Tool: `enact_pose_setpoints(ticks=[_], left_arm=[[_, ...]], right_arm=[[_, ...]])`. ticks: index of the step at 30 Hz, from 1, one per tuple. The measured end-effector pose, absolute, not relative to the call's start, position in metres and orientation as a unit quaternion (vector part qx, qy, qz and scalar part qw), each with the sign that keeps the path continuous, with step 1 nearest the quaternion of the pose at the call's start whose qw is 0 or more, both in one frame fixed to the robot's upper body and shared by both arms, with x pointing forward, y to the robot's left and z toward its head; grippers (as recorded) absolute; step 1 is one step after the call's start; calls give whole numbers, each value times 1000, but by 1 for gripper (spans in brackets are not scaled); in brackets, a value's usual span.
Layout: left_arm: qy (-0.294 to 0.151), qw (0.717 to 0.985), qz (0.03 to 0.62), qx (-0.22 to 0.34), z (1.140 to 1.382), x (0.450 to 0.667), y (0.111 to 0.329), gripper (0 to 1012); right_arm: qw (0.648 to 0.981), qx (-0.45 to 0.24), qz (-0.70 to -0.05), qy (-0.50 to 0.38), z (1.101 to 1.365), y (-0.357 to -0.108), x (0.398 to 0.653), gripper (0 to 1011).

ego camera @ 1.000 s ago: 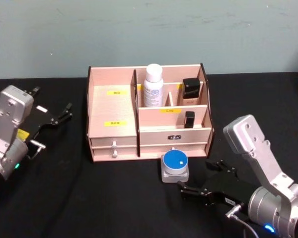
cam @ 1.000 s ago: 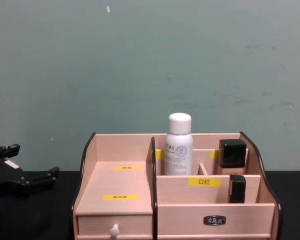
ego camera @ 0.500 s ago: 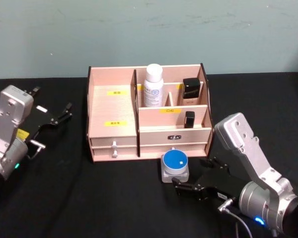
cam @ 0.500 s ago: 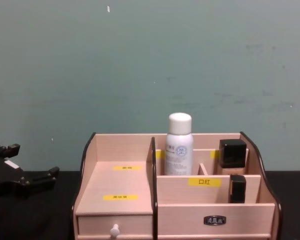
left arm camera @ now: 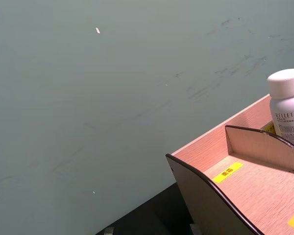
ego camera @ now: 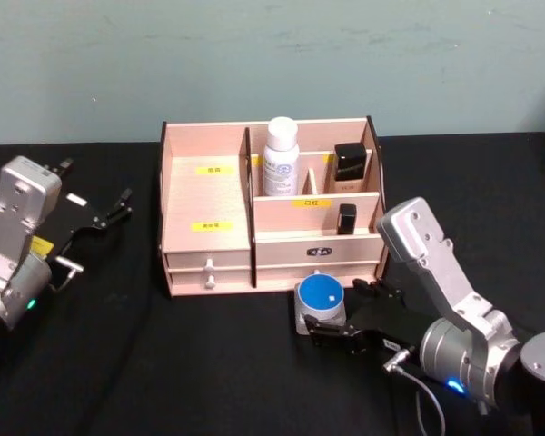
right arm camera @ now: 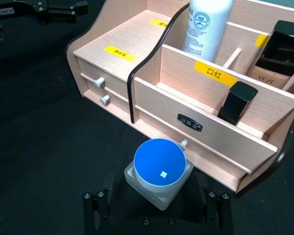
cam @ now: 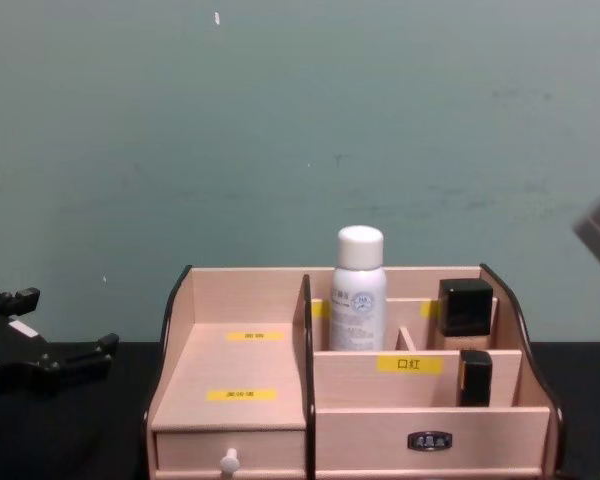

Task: Pick up the facial cleanser and watermelon frost from the table and place them into the tiered storage box.

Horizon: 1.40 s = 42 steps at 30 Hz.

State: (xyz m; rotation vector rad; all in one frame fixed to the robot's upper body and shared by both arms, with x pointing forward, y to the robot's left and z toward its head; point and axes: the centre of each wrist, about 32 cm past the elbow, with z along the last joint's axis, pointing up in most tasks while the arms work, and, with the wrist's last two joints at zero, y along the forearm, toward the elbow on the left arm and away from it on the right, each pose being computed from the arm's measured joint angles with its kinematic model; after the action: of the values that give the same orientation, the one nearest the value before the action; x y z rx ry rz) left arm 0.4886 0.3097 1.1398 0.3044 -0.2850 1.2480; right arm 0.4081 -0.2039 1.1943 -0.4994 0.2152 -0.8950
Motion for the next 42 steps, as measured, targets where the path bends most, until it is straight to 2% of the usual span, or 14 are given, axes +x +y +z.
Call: enact_pose_setpoints(ticks=[21,42], left_arm=[[-132,791,580,141,1140,489,310,1002],[-132,791,580,142,1140,489,310,1001]], right_arm=[[868,-232,-426,105,1184,-197,428,1003],[868,-235,-423,111,1178,-193,432,1003]])
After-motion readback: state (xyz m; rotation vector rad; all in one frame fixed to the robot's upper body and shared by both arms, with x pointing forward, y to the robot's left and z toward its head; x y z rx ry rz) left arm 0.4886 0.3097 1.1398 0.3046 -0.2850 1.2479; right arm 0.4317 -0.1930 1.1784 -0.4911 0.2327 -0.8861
